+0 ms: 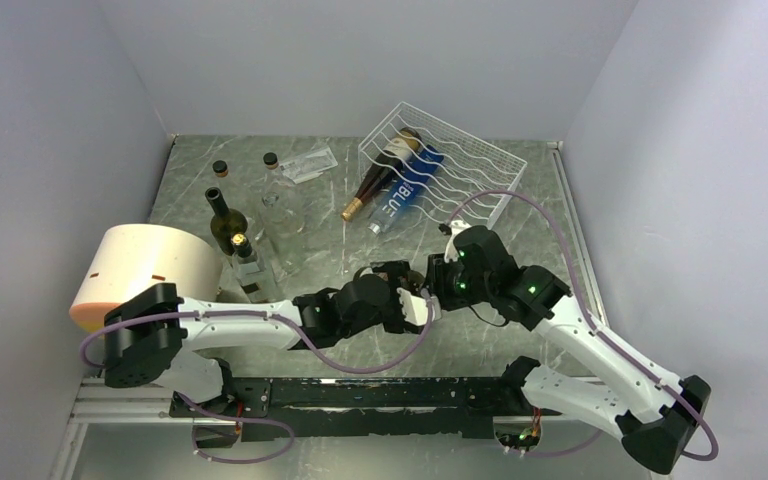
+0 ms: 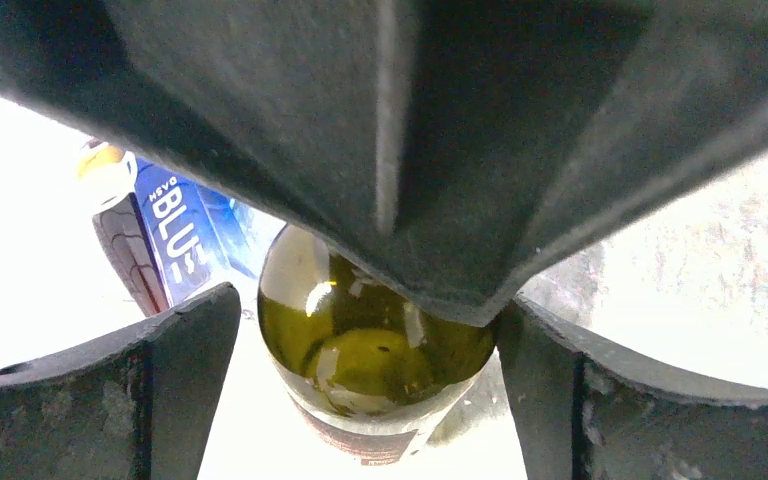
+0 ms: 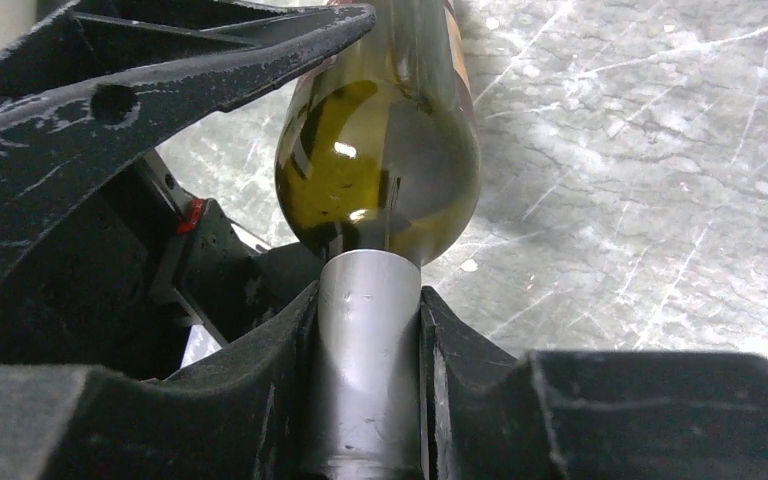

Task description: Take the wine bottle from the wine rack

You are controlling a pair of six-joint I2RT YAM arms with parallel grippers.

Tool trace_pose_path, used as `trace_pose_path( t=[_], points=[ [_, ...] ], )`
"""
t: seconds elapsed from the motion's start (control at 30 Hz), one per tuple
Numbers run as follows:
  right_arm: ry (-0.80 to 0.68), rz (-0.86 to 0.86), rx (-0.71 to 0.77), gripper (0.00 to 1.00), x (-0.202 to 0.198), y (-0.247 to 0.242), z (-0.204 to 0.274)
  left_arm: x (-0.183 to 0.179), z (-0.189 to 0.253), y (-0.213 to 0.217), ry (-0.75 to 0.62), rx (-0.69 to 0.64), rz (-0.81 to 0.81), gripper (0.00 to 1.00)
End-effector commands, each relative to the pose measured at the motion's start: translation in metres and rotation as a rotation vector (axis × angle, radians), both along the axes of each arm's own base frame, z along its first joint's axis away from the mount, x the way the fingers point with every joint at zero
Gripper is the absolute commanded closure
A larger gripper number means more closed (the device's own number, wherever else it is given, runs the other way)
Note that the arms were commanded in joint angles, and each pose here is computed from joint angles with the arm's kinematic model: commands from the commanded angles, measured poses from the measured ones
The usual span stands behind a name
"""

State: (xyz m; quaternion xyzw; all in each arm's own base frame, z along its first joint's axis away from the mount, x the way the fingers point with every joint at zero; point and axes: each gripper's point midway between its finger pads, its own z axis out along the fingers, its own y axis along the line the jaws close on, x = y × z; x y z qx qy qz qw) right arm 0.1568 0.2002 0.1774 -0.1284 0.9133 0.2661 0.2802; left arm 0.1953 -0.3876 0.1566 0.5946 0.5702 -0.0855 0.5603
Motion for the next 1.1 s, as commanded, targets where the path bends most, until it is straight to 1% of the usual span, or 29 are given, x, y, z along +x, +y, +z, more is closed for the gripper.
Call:
trace_pose_path(
  t=[0.0, 0.1, 0.2, 0.3, 0.33, 0.4, 0.5, 0.6, 0.7, 0.77, 0.8, 0.87, 0.97, 1.07],
  points=[
    [-0.049, 0.039, 0.097, 0.98, 0.004, 0.018, 0.031, 0.004, 0.012, 0.004, -0.022, -0.061, 0.033, 0.00],
    [-0.038, 0.053, 0.112, 0.98, 0.003, 0.022, 0.032, 0.007, 0.010, 0.003, -0.031, -0.042, 0.041, 0.06],
    [-0.031, 0.061, 0.121, 0.98, 0.002, 0.025, 0.032, 0.008, 0.014, -0.001, -0.034, -0.054, 0.043, 0.15],
    [-0.028, 0.061, 0.125, 0.97, 0.002, 0.025, 0.033, 0.008, 0.019, -0.002, -0.027, -0.086, 0.047, 0.30],
    [-0.029, 0.058, 0.127, 0.94, 0.002, 0.025, 0.034, 0.008, 0.020, -0.002, -0.021, -0.095, 0.051, 0.35],
    [-0.036, 0.052, 0.141, 0.81, 0.002, 0.026, 0.039, 0.009, 0.023, 0.002, -0.012, -0.121, 0.076, 0.44],
    [-0.055, 0.039, 0.165, 0.60, 0.006, 0.028, 0.049, 0.008, 0.028, 0.011, 0.013, -0.177, 0.119, 0.52],
    [-0.089, -0.007, 0.161, 0.43, 0.018, 0.028, 0.060, 0.006, 0.037, 0.022, 0.049, -0.264, 0.160, 0.58],
    [-0.155, -0.066, 0.142, 0.27, 0.036, 0.024, 0.081, 0.006, 0.047, 0.038, 0.072, -0.355, 0.215, 0.63],
    [-0.212, -0.118, 0.120, 0.18, 0.049, 0.018, 0.098, 0.007, 0.052, 0.049, 0.083, -0.400, 0.255, 0.65],
    [-0.245, -0.139, 0.119, 0.14, 0.054, 0.015, 0.111, 0.007, 0.054, 0.054, 0.088, -0.421, 0.272, 0.66],
    [-0.302, -0.167, 0.114, 0.10, 0.063, 0.011, 0.131, 0.009, 0.059, 0.066, 0.090, -0.462, 0.314, 0.68],
    [-0.362, -0.188, 0.105, 0.09, 0.071, 0.006, 0.151, 0.013, 0.069, 0.087, 0.077, -0.530, 0.388, 0.73],
    [-0.374, -0.194, 0.085, 0.09, 0.075, 0.004, 0.151, 0.019, 0.078, 0.113, 0.049, -0.612, 0.482, 0.75]
  ],
)
